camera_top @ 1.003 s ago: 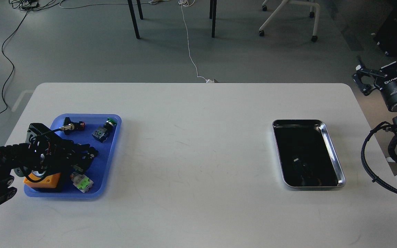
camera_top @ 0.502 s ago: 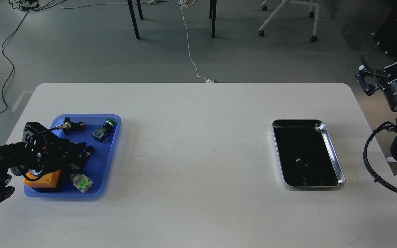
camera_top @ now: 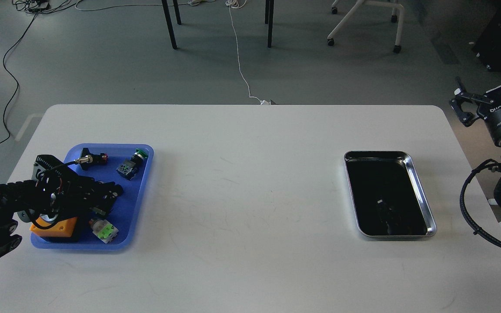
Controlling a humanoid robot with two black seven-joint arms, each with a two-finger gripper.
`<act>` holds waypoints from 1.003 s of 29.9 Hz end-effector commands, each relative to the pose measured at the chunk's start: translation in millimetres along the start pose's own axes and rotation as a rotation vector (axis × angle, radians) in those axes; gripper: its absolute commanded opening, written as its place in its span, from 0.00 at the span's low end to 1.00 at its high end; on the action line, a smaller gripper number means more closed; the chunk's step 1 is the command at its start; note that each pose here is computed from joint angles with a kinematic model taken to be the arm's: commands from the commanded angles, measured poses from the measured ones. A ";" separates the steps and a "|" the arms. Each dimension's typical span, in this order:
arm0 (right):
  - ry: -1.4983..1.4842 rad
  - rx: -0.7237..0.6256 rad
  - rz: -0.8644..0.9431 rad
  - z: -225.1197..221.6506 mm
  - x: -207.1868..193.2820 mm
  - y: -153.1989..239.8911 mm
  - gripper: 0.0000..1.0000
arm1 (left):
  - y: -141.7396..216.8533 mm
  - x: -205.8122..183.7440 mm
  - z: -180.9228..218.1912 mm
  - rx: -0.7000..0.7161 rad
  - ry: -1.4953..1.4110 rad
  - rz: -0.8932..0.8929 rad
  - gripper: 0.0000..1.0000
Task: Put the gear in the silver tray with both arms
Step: 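Lift the black gear and carry it toward the table center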
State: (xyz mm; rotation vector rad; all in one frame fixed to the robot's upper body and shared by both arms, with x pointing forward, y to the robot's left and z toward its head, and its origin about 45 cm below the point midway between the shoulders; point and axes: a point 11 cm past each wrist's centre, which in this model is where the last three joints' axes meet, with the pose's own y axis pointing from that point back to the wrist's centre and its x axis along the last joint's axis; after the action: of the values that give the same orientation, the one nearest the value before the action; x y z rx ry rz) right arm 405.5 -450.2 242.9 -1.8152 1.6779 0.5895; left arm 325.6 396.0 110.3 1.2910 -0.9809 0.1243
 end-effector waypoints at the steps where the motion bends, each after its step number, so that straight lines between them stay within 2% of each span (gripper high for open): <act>1: 0.003 0.001 0.006 -0.7 2.3 0.9 0.99 | -0.1 3.7 2.7 -0.017 -0.003 0.008 0.21; 5: 0.013 0.005 0.009 -5.6 3.5 1.6 0.99 | 5.1 12.0 4.7 -0.041 -0.006 0.029 0.21; 11: 0.015 0.007 0.010 -7.0 3.9 1.8 0.99 | 32.7 25.0 -5.1 -0.033 -0.018 0.057 0.21; 17: 0.019 0.007 0.011 -8.6 4.5 2.5 0.99 | 57.6 66.0 -10.2 -0.029 -0.081 0.122 0.21; 22: 0.020 0.005 0.011 -8.9 4.9 3.4 0.99 | 50.8 126.6 31.3 -0.142 -0.136 0.231 0.18; 26: 0.074 0.015 0.044 -32.5 18.4 16.7 0.99 | 11.8 153.7 95.8 -0.303 -0.133 0.295 0.15; 30: 0.139 0.007 0.109 -54.1 41.9 40.9 0.99 | -14.3 174.2 133.7 -0.340 -0.140 0.330 0.15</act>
State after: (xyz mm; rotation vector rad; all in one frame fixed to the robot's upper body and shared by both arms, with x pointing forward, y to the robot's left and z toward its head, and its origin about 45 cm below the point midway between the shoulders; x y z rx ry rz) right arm 381.7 -496.1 250.0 -1.8105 1.8034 0.5292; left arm 363.2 238.9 214.0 0.8671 -1.2552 0.1166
